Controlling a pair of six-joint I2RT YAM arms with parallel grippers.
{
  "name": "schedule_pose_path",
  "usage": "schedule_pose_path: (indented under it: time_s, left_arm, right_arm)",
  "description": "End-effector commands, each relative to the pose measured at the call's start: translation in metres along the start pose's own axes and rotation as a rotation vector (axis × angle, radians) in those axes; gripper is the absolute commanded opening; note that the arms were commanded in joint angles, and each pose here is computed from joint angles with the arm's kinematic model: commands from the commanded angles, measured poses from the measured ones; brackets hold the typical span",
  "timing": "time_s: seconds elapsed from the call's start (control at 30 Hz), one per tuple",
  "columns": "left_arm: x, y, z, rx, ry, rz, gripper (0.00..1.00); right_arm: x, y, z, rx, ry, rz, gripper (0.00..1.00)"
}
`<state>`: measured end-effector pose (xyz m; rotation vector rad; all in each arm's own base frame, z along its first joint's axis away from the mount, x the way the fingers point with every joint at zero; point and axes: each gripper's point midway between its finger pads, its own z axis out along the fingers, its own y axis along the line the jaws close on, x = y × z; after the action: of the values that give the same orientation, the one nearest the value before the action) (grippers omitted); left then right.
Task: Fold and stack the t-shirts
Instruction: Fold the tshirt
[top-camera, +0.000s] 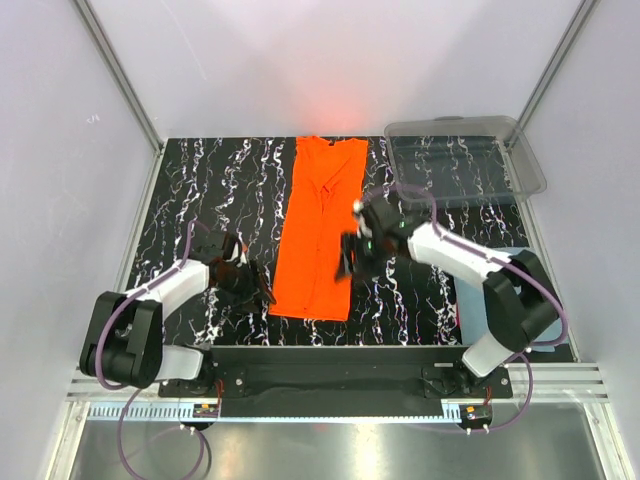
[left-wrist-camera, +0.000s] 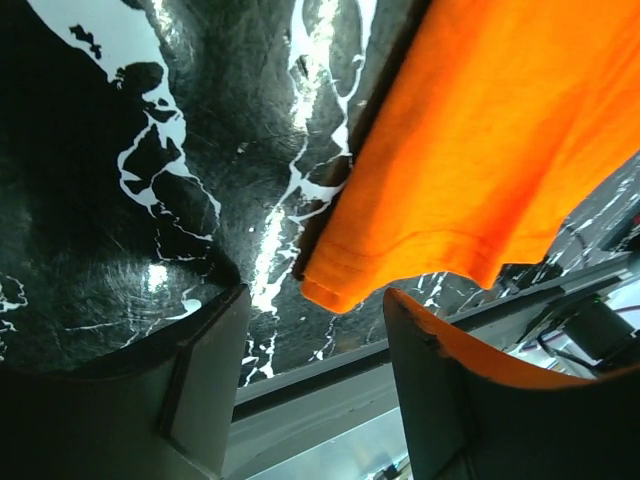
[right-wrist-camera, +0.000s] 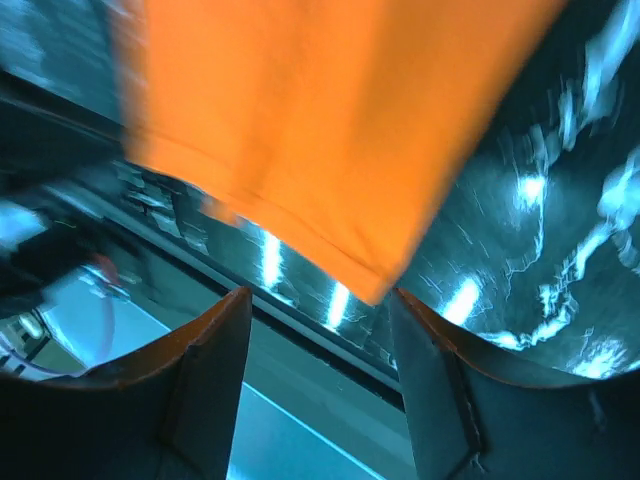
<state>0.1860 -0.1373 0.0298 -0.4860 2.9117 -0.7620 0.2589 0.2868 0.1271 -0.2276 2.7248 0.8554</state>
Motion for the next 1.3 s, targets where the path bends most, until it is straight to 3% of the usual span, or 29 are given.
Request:
schedule_pose_path:
  time_s: [0.0, 0.13, 0.27, 0.37, 0.6, 0.7, 0.9, 1.0, 1.1, 1.2, 1.27]
  left_arm:
    - [-0.008, -0.004, 0.002, 0.017, -0.004, 0.033, 0.59]
    - [-0.004, -0.005, 0.006, 0.035, 0.019, 0.03, 0.59]
    - [-0.004, -0.004, 0.01, 0.036, 0.028, 0.037, 0.55]
    - [-0.002, 0.0, 0.015, 0.024, 0.06, 0.022, 0.45]
    - [-0.005, 0.011, 0.022, -0.031, 0.063, 0.019, 0.43]
    - [-0.005, 0.016, 0.024, -0.053, 0.064, 0.014, 0.36]
    - [-0.002, 0.025, 0.024, -0.098, 0.055, -0.017, 0.34]
    - [0.0, 0.024, 0.025, -0.09, 0.066, -0.022, 0.33]
    - [0.002, 0.023, 0.024, -0.084, 0.062, -0.037, 0.25]
    - [0.009, 0.019, 0.024, -0.047, 0.066, -0.056, 0.15]
    - [0.015, 0.022, 0.025, -0.041, 0.068, -0.079, 0.07]
  right_arm:
    - [0.05, -0.004, 0.014, -0.085, 0.053, 0.134, 0.64]
    - [0.072, -0.018, 0.015, -0.087, 0.019, 0.179, 0.64]
    - [0.09, -0.027, 0.024, -0.124, 0.011, 0.255, 0.56]
    - [0.098, -0.029, 0.033, -0.158, 0.015, 0.324, 0.56]
    - [0.107, -0.04, 0.049, -0.147, 0.023, 0.435, 0.59]
    - [0.109, -0.046, 0.055, -0.129, 0.02, 0.455, 0.59]
    - [0.118, -0.044, 0.067, -0.134, 0.071, 0.499, 0.55]
    - [0.124, -0.054, 0.069, -0.098, 0.057, 0.522, 0.48]
    - [0.129, -0.062, 0.07, -0.07, 0.052, 0.52, 0.39]
    - [0.131, -0.07, 0.069, -0.04, 0.033, 0.522, 0.12]
    - [0.132, -0.073, 0.066, -0.029, 0.015, 0.515, 0.0]
